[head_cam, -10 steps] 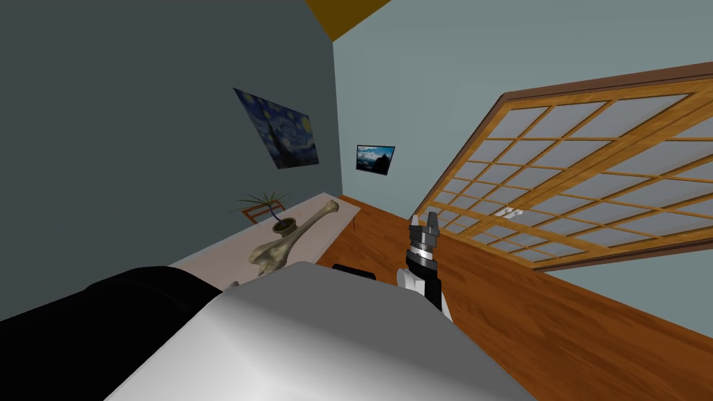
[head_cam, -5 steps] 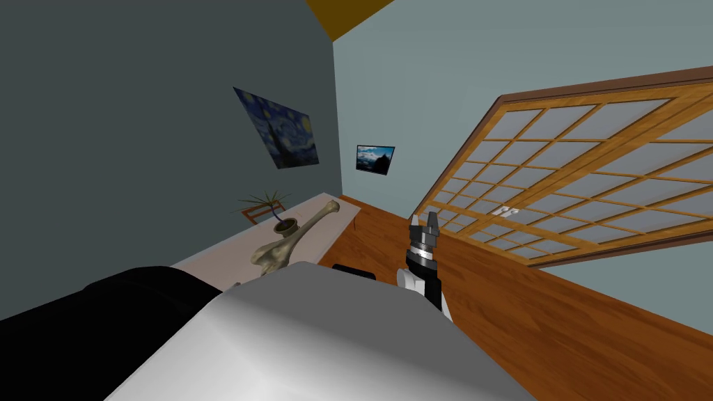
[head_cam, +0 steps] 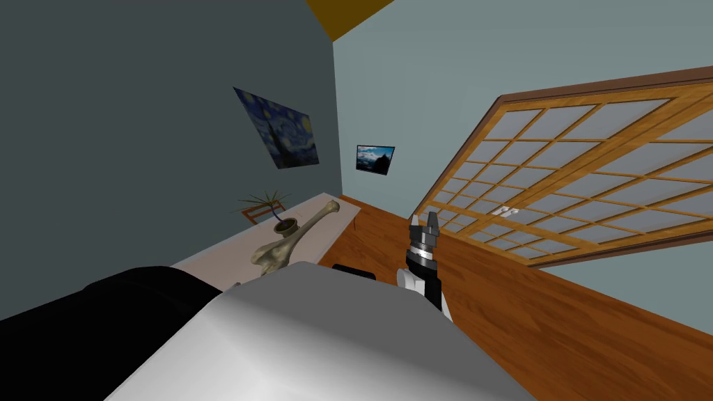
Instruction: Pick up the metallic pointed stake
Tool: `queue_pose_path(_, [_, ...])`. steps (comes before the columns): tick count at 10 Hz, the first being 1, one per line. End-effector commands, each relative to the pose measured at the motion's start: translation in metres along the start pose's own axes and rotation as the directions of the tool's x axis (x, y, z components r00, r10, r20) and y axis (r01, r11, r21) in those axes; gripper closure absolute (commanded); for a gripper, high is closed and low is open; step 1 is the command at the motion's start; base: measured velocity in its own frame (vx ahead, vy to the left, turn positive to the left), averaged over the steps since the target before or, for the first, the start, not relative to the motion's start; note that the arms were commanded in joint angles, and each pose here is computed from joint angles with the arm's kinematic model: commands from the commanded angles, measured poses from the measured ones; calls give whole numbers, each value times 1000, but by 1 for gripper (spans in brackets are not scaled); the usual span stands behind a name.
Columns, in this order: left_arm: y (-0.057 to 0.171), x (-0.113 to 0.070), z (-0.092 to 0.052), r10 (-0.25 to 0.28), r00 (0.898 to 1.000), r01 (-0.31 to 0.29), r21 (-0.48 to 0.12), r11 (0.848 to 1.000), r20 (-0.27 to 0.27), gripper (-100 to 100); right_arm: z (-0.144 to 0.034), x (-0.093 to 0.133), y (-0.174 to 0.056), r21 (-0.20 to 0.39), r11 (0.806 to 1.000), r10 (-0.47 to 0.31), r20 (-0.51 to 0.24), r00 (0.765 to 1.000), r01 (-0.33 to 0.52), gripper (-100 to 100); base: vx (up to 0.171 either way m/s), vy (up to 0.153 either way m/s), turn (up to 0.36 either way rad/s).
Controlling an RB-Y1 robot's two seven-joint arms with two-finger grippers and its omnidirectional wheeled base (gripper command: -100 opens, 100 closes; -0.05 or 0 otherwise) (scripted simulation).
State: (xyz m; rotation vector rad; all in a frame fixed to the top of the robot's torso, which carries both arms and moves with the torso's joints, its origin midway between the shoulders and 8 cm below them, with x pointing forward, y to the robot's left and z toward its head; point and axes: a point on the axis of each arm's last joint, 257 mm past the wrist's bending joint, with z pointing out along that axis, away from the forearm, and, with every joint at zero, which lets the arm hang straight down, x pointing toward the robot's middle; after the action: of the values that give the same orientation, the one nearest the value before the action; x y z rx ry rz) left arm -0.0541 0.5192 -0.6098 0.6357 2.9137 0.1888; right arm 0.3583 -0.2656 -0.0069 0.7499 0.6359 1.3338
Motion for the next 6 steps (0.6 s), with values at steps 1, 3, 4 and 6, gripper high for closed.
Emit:
queue_pose_path(1, [8, 5, -5, 6, 1000, -6, 1, 1000, 1, 100, 0, 0, 0, 0, 1000, 0, 0, 1000, 0, 0, 16, -40, 37])
queue_pose_path(3, [15, 10, -12, 11, 1000, -11, 3, 1000, 2, 100, 0, 0, 0, 0, 1000, 0, 0, 1000, 0, 0, 22, -60, 48])
queue_pose_path(4, [23, 14, -18, 17, 1000, -17, 4, 1000, 4, 100, 0, 0, 0, 0, 1000, 0, 0, 1000, 0, 0, 32, -59, 47])
queue_pose_path(6, [19, 12, -15, 14, 1000, -14, 3, 1000, 2, 0, 0, 0, 0, 0, 1000, 0, 0, 1000, 0, 0, 8, -17, 7])
